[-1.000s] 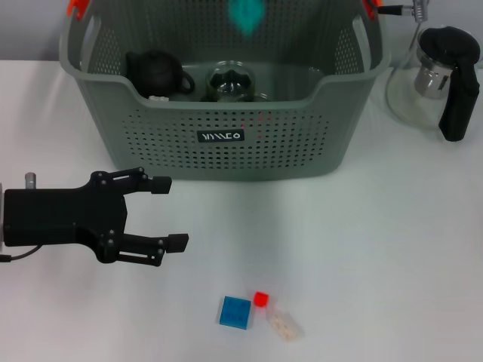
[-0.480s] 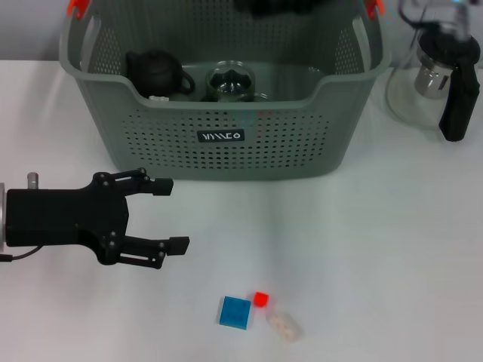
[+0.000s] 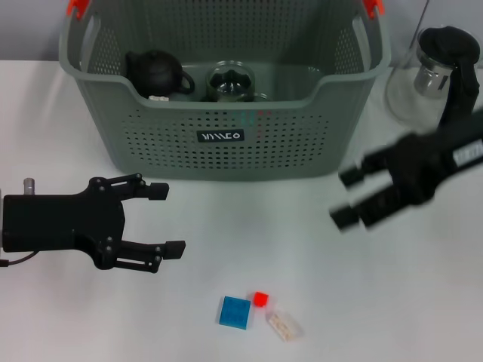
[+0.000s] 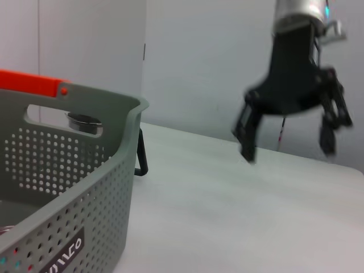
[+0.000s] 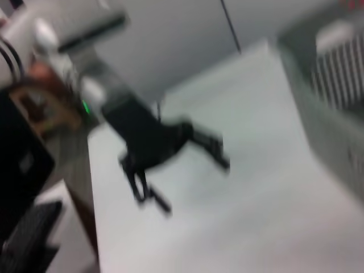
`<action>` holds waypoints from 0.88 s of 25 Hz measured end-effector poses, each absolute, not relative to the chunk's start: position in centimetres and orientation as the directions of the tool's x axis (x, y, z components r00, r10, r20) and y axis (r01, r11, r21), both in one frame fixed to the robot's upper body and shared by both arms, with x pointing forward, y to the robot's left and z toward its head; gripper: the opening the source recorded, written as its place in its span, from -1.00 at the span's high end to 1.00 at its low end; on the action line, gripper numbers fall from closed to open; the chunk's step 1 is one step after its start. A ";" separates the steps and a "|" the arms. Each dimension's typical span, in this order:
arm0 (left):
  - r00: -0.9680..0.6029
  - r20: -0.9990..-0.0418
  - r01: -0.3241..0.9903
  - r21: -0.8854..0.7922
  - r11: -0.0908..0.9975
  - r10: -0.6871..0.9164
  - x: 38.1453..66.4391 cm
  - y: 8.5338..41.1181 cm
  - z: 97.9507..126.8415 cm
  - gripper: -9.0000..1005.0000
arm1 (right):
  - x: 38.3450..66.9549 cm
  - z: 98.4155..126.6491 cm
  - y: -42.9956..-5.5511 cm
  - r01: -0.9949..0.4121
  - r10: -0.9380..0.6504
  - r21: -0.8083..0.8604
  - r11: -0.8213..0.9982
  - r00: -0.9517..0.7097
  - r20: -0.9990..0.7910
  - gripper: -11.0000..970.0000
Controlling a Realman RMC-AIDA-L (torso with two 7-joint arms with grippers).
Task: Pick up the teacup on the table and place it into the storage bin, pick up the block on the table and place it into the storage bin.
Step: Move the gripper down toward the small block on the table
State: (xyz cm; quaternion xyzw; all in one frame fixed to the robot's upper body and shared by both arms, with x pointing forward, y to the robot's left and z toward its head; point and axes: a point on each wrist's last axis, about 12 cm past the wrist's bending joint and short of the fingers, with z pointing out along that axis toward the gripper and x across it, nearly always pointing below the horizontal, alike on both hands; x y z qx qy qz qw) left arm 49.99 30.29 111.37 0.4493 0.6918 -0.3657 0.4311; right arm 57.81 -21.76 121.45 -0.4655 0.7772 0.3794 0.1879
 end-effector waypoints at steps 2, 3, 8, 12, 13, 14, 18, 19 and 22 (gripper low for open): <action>-0.224 -0.925 0.937 -0.118 0.329 0.307 50.0 30.3 111.4 -0.89 | 57.4 120.5 -21.4 -0.853 -0.632 0.430 0.295 -0.512 -0.582 -0.95; -0.224 -0.925 0.937 -0.118 0.329 0.307 50.0 30.3 111.4 -0.89 | 57.2 120.0 -21.1 -0.849 -0.653 0.436 0.299 -0.515 -0.555 -0.95; -0.229 -0.918 0.938 -0.120 0.325 0.324 50.0 30.3 111.2 -0.89 | 56.5 117.6 -18.3 -0.852 -0.750 0.440 0.284 -0.483 -0.451 -0.95; -0.249 -0.901 0.939 -0.135 0.316 0.354 49.9 30.3 110.7 -0.89 | 56.5 115.7 -15.8 -0.852 -0.817 0.450 0.268 -0.449 -0.363 -0.95; -0.251 -0.900 0.939 -0.138 0.314 0.356 49.9 30.2 110.7 -0.89 | 56.5 115.4 -15.3 -0.853 -0.827 0.448 0.268 -0.442 -0.347 -0.95; -0.253 -0.899 0.939 -0.140 0.313 0.357 49.9 30.2 110.6 -0.89 | 56.6 115.1 -14.9 -0.855 -0.835 0.445 0.268 -0.436 -0.334 -0.95; -0.252 -0.899 0.940 -0.140 0.311 0.358 49.9 30.2 110.7 -0.89 | 56.8 114.2 -13.2 -0.863 -0.865 0.428 0.268 -0.411 -0.286 -0.95; -0.251 -0.899 0.940 -0.139 0.311 0.358 49.9 30.1 110.7 -0.89 | 56.9 113.9 -12.8 -0.866 -0.870 0.421 0.270 -0.407 -0.279 -0.95; -0.243 -0.902 0.942 -0.132 0.308 0.358 49.9 30.1 110.7 -0.89 | 57.1 113.3 -11.9 -0.878 -0.877 0.395 0.272 -0.395 -0.273 -0.95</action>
